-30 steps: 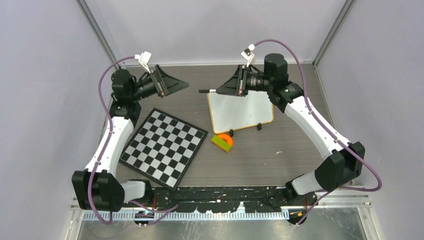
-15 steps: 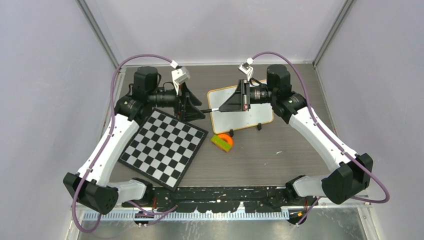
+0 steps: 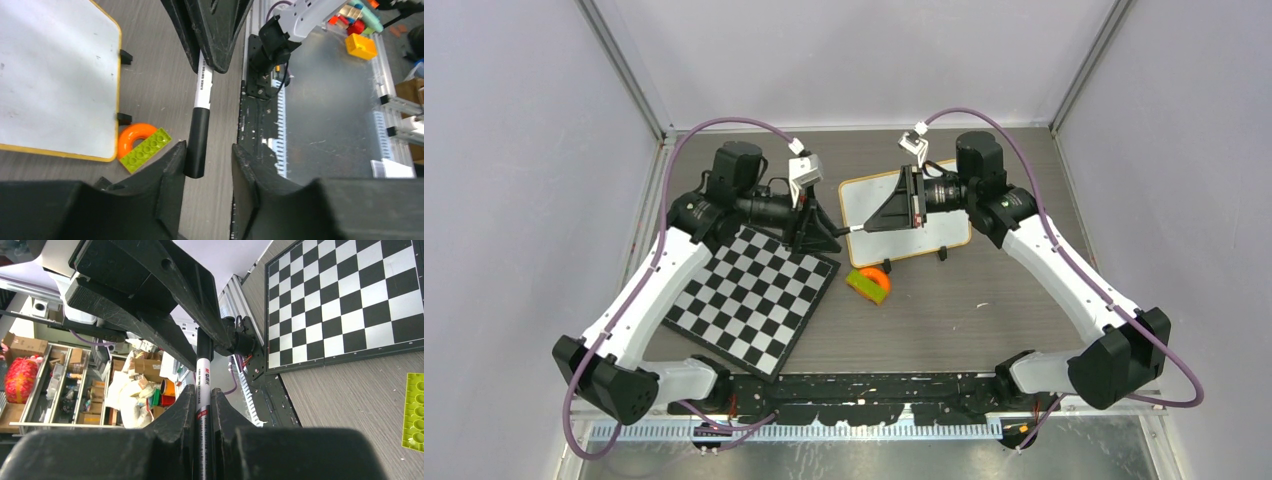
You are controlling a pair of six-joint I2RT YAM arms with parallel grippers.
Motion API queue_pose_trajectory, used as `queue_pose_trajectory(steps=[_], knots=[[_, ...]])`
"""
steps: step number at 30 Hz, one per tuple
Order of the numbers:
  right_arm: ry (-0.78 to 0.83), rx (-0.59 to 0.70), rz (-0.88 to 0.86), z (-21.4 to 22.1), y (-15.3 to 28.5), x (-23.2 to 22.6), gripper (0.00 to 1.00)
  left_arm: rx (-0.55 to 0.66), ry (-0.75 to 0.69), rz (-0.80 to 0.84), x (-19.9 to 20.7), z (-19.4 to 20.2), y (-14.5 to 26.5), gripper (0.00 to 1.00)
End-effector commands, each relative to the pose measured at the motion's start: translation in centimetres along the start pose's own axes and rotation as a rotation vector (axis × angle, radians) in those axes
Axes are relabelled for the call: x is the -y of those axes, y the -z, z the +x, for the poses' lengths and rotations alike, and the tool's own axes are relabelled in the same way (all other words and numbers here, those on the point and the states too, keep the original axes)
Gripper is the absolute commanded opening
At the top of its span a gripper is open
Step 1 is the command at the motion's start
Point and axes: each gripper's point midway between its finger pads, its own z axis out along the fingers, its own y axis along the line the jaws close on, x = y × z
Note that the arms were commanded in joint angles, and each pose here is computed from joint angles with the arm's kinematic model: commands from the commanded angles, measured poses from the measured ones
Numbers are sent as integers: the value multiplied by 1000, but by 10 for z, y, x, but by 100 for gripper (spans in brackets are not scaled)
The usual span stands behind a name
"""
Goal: Write a sentence on the whiteboard
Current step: Pass from the right arm to the left
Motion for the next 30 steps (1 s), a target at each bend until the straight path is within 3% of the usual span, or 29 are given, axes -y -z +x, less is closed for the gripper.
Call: queue_pose_trajectory(steps=[1, 8, 13, 19, 30], knots=[[80, 2, -47, 1, 9, -24, 0, 18, -34, 28, 6, -13, -1, 35], [136, -49, -62, 11, 14, -30, 1, 36, 46, 113, 15, -18, -6, 1], [190, -71, -37, 20, 19, -30, 22, 29, 109, 166, 20, -17, -9, 0], [236, -87, -5, 22, 23, -28, 36, 19, 200, 243, 29, -18, -10, 0], [268, -95, -22, 22, 21, -37, 41, 7, 259, 316, 35, -19, -12, 0]])
